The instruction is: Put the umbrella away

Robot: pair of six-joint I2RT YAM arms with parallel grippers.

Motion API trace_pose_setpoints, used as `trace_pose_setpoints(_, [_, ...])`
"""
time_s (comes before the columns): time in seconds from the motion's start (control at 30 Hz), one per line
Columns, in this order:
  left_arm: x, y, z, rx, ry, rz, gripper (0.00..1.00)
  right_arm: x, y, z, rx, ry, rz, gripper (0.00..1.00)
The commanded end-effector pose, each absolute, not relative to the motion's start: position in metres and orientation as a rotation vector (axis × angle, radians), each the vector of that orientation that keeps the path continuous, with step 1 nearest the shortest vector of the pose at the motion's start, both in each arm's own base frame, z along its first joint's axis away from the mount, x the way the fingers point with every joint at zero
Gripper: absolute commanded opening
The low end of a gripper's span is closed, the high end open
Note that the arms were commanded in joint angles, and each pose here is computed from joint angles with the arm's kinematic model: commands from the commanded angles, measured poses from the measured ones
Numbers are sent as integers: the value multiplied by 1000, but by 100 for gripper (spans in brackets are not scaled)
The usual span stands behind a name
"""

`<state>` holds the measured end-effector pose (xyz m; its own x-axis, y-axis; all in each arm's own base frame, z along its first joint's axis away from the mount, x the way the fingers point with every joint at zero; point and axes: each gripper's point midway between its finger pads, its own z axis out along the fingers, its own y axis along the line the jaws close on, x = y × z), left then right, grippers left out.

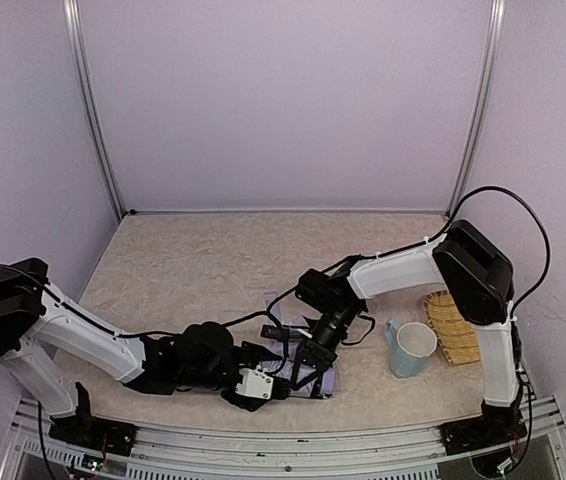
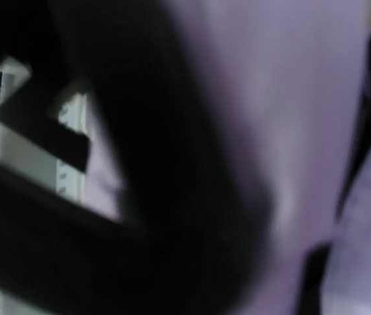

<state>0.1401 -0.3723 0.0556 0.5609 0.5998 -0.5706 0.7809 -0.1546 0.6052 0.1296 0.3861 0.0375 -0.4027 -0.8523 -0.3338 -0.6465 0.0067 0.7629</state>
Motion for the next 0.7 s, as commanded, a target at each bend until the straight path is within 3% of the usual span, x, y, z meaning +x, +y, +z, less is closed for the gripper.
trace_pose_setpoints(0.0, [141, -364, 22, 1962, 1243, -230, 75, 118, 336, -45, 1500, -2134, -901, 9])
trace_pose_setpoints(0.23, [151, -355, -14, 2049, 1437, -198, 59, 131, 359, -22, 1591, -2150, -1019, 24])
trace_pose_setpoints(0.33, [149, -352, -21, 2093, 1532, -263, 52, 139, 366, -9, 1621, -2184, -1059, 38])
trace_pose_setpoints(0.43, [141, -354, -23, 2153, 1601, -363, 48, 150, 373, 10, 1637, -2237, -1128, 62])
trace_pose_setpoints(0.53, [137, -354, -32, 2202, 1711, -377, 44, 160, 376, 33, 1652, -2303, -1202, 77])
trace_pose_setpoints(0.67, [129, -347, -49, 2239, 1907, -402, 34, 172, 370, 53, 1680, -2442, -1181, 80])
